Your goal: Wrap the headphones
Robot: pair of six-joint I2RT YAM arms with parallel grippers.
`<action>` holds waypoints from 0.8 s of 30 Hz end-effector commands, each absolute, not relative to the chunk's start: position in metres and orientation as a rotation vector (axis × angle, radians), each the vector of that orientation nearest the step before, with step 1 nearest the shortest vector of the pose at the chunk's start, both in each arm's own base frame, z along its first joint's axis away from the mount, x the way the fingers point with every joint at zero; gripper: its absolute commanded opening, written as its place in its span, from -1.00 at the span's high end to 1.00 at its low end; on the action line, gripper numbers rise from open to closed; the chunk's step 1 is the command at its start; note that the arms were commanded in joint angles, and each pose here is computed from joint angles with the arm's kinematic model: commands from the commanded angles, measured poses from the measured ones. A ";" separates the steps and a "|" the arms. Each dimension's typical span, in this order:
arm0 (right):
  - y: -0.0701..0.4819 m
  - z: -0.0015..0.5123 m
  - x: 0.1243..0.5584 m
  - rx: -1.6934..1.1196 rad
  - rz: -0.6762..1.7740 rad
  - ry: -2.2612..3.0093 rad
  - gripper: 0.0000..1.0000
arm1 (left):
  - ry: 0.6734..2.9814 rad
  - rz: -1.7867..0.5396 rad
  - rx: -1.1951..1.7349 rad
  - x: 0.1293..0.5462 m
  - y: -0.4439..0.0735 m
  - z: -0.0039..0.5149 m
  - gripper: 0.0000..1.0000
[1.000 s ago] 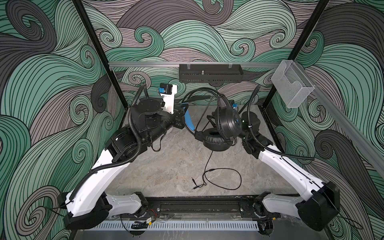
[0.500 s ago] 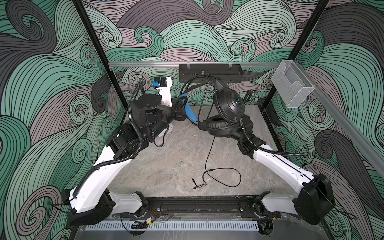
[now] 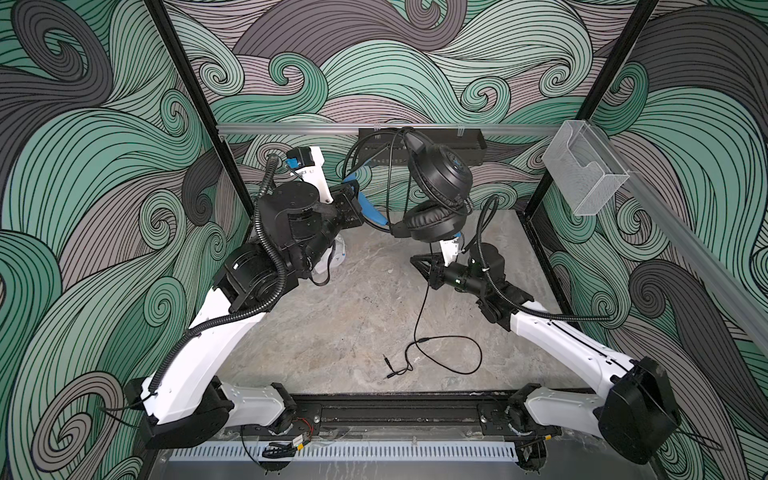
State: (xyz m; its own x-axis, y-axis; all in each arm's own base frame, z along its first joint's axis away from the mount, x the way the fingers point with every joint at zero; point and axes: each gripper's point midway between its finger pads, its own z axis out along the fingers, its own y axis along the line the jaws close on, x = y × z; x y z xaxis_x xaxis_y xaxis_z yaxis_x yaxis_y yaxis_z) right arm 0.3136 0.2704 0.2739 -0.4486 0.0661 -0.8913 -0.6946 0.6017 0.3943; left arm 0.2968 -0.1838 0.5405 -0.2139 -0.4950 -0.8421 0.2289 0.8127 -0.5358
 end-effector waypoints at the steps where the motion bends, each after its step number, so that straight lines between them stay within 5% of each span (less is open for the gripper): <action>1: 0.263 0.261 0.314 -0.494 0.877 1.907 0.84 | 1.502 -0.787 -0.407 0.292 -0.155 0.576 1.00; 3: 0.258 0.247 0.318 -0.494 0.770 1.999 1.00 | 1.509 -0.803 -0.488 0.297 -0.147 0.568 1.00; 14: 0.280 0.248 0.277 -0.801 0.465 2.020 1.00 | 1.486 -0.906 -0.679 0.345 -0.147 0.544 1.00; 24: 0.295 0.268 0.221 -1.111 0.274 1.915 1.00 | 1.577 -0.612 -0.659 0.396 -0.145 0.498 1.00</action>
